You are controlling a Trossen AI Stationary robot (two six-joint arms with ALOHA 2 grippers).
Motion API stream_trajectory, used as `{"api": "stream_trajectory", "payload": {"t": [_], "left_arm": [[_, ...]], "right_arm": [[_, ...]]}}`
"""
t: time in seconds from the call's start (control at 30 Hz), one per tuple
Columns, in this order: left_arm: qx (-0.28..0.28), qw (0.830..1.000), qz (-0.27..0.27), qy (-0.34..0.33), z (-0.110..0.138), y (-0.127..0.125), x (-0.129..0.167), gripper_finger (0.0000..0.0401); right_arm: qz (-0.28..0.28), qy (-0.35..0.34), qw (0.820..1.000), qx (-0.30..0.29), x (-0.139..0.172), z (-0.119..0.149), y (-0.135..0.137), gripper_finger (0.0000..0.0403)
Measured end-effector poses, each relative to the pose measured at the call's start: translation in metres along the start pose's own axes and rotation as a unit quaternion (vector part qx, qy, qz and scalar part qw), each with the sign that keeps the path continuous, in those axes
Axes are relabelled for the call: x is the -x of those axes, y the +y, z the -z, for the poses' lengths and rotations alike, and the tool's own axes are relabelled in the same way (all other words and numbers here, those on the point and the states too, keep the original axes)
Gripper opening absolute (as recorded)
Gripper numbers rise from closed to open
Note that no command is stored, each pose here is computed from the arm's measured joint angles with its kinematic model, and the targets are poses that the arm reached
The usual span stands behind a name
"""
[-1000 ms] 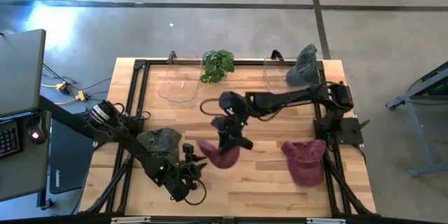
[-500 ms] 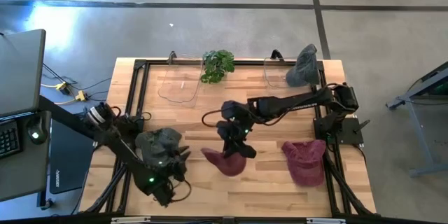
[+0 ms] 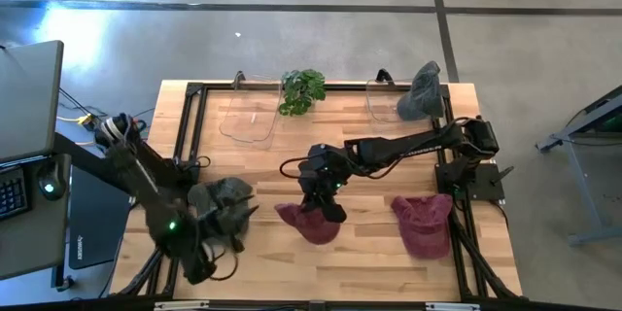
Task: Pick & Place hat
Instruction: Put the left red cap into the left transparent bin
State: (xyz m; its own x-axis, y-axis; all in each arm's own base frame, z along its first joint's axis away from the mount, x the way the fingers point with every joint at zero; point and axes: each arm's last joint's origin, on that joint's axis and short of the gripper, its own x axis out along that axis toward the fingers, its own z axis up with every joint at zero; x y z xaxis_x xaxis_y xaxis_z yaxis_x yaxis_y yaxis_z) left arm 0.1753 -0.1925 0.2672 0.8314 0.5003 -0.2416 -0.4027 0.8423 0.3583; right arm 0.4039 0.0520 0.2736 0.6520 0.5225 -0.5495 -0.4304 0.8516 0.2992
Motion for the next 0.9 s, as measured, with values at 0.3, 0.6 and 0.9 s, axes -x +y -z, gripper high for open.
{"api": "stream_trajectory", "payload": {"t": [0.3, 0.6, 0.9], "left_arm": [[-0.002, 0.972, 0.228, 0.058, -0.039, -0.001, -0.062, 0.0258], [0.058, 0.967, 0.234, 0.075, -0.045, 0.015, -0.097, 0.0291], [0.069, 0.952, 0.283, 0.092, -0.035, -0.005, -0.128, 0.0292]], "right_arm": [[0.004, -0.004, 1.0, 0.004, -0.001, -0.001, 0.001, 0.0031], [-0.004, 0.009, 1.0, 0.017, -0.005, 0.002, 0.01, 0.0038], [0.003, 0.006, 0.999, 0.035, -0.006, 0.001, 0.012, 0.0024]]}}
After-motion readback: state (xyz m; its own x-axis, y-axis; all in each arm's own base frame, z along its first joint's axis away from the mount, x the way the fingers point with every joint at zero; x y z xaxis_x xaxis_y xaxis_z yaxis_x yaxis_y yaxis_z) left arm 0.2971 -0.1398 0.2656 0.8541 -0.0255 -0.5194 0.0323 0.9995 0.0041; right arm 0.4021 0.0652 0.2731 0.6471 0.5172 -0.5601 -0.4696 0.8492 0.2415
